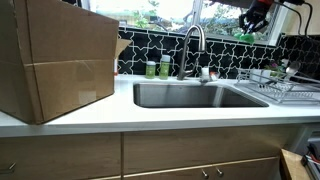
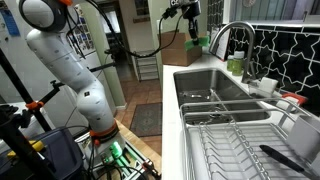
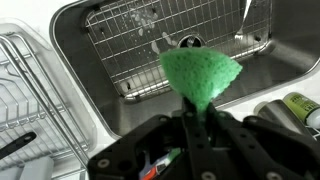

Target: Pick up the green sponge and squeeze the liquid in it inside the sink then place it back on the edge of the sink

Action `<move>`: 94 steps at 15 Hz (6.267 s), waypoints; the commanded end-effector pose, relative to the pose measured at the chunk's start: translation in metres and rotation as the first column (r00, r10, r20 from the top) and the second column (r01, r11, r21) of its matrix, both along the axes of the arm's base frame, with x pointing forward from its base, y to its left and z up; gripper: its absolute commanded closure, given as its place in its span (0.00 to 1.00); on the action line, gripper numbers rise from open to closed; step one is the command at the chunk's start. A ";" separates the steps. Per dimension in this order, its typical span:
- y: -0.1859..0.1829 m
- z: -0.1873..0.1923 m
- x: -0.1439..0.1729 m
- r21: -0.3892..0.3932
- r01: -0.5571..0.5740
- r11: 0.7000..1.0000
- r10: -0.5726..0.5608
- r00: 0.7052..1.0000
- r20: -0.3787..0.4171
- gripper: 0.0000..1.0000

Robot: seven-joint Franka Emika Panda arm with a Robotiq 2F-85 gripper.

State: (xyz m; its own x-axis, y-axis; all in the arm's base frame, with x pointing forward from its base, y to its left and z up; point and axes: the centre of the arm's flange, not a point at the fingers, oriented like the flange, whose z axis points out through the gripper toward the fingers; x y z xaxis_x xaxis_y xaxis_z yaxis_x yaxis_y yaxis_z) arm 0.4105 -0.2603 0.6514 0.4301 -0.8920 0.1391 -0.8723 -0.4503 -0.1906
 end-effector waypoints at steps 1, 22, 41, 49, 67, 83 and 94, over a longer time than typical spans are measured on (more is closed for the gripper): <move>-0.005 0.000 -0.002 -0.002 0.005 1.000 -0.005 1.000 -0.010 0.97; -0.006 -0.005 -0.004 0.002 0.010 1.000 -0.010 1.000 -0.020 0.97; 0.100 -0.260 -0.011 0.049 -0.142 0.989 0.147 0.984 -0.105 0.97; 0.140 -0.319 -0.010 0.107 -0.183 0.977 0.194 0.975 -0.109 0.97; 0.165 -0.308 -0.016 0.106 -0.192 0.976 0.206 0.968 -0.144 0.31; 0.167 -0.212 -0.047 0.014 -0.189 0.982 0.190 0.981 -0.040 0.00; 0.156 -0.084 -0.091 -0.115 -0.082 0.990 0.081 0.997 -0.011 0.00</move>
